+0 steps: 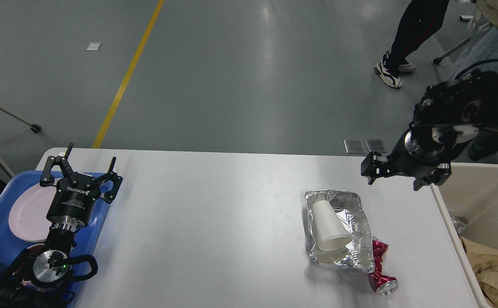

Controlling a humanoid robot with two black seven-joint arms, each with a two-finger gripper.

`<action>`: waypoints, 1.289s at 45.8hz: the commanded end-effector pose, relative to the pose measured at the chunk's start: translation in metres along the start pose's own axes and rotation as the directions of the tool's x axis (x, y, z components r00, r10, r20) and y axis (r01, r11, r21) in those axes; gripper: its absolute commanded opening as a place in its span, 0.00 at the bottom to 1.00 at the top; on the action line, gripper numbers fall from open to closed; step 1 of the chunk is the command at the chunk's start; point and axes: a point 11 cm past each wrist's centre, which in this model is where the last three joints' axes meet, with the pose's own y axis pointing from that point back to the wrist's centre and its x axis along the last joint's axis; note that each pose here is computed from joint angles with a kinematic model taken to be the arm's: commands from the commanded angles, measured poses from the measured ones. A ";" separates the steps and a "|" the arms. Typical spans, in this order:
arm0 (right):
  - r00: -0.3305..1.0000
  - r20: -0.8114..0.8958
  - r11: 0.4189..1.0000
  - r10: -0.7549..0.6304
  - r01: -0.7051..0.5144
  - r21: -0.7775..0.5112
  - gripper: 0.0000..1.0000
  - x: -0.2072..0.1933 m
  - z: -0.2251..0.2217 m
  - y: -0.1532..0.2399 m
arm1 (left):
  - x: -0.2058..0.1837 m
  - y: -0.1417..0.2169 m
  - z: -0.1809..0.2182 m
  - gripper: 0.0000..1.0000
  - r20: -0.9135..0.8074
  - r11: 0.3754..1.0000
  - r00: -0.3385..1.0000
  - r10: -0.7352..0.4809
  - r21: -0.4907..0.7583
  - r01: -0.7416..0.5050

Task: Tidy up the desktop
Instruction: 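Lower the right gripper onto the foil tray edge and grasp it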

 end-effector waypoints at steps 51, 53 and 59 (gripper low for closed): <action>0.995 0.086 0.998 0.051 -0.054 0.034 0.65 -0.064 -0.031 -0.109 | 0.000 0.000 0.000 0.97 0.000 1.000 1.000 0.001 0.000 -0.001; 0.995 0.087 0.998 0.047 -0.050 0.033 0.60 -0.066 -0.030 -0.111 | 0.000 0.000 0.000 0.97 0.000 1.000 1.000 0.001 0.000 -0.001; 0.995 0.087 0.999 0.038 -0.041 0.031 0.36 -0.069 -0.029 -0.113 | 0.000 0.000 0.000 0.97 0.000 1.000 1.000 0.000 0.000 0.000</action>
